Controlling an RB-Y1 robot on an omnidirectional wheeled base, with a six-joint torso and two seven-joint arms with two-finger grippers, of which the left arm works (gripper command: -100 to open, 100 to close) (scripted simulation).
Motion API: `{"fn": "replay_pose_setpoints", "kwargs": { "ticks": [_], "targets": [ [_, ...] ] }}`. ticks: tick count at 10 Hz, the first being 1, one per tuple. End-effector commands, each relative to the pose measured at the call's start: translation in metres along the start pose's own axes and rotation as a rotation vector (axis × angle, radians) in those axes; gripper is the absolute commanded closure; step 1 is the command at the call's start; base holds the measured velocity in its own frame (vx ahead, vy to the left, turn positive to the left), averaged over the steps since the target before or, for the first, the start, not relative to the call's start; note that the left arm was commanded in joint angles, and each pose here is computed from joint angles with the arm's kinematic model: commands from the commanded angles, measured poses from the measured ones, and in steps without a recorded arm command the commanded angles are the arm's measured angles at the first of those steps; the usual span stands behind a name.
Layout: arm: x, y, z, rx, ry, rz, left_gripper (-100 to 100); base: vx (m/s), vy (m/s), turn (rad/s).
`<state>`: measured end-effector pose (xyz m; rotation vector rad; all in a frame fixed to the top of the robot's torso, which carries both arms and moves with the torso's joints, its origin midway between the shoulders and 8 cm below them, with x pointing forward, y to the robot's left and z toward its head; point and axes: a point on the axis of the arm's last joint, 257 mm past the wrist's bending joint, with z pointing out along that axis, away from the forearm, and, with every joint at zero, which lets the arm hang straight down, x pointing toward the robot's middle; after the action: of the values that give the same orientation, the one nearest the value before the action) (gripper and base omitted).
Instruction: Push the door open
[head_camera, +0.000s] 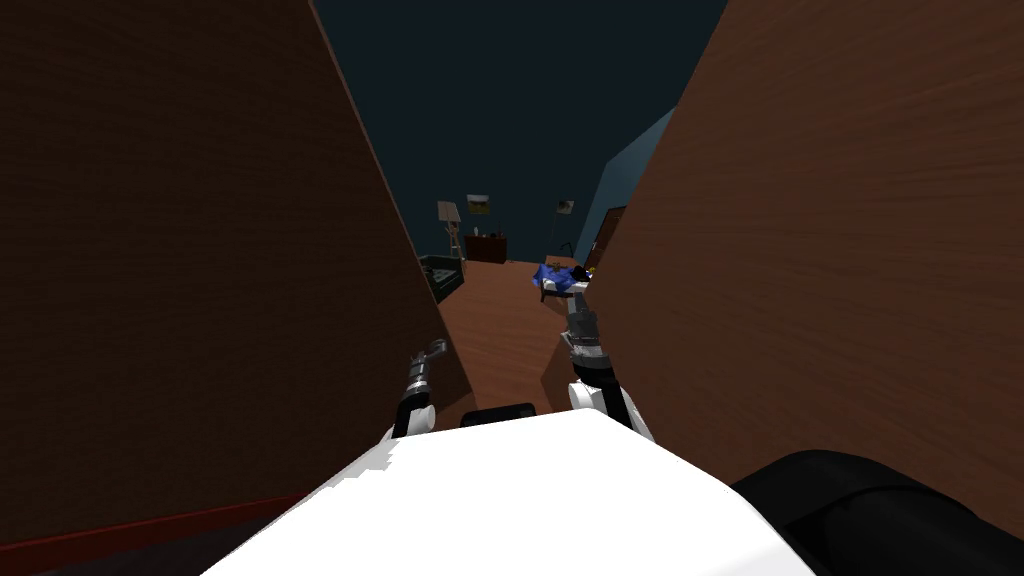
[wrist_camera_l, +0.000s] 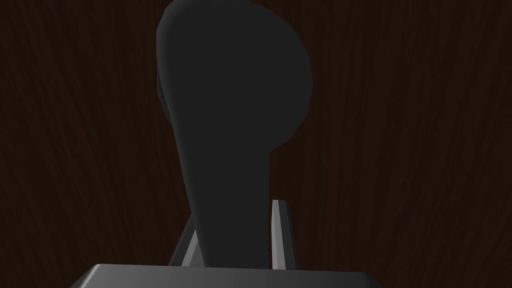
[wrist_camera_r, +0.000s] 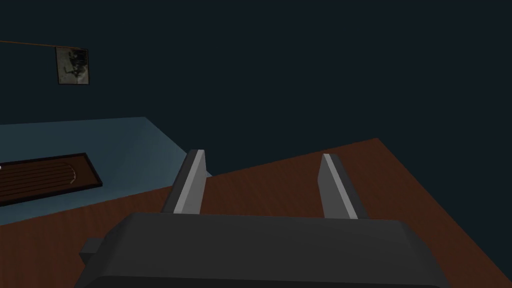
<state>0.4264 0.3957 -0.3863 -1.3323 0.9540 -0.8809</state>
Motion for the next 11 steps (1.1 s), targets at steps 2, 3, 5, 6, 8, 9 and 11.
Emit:
{"fn": "replay_pose_setpoints", "kwargs": {
  "ticks": [2, 3, 5, 6, 8, 9, 11],
  "targets": [
    [-0.023, -0.006, 0.0064, 0.024, -0.041, 0.013, 100, 0.065, 0.018, 0.010],
    [-0.030, -0.007, 0.0070, 0.026, -0.058, 0.015, 100, 0.175, -0.013, 0.078],
    [-0.040, -0.007, 0.0072, 0.027, -0.083, 0.016, 100, 0.204, -0.012, 0.057],
    [-0.044, -0.008, 0.0072, 0.027, -0.092, 0.016, 100, 0.125, 0.012, 0.025],
    [-0.055, -0.007, 0.0064, 0.027, -0.125, 0.013, 100, 0.144, 0.008, 0.048],
    [-0.055, -0.007, 0.0064, 0.027, -0.125, 0.013, 100, 0.122, 0.006, 0.025],
    [-0.066, -0.006, 0.0038, 0.023, -0.166, 0.004, 100, 0.190, -0.022, 0.064]
  ]
}}
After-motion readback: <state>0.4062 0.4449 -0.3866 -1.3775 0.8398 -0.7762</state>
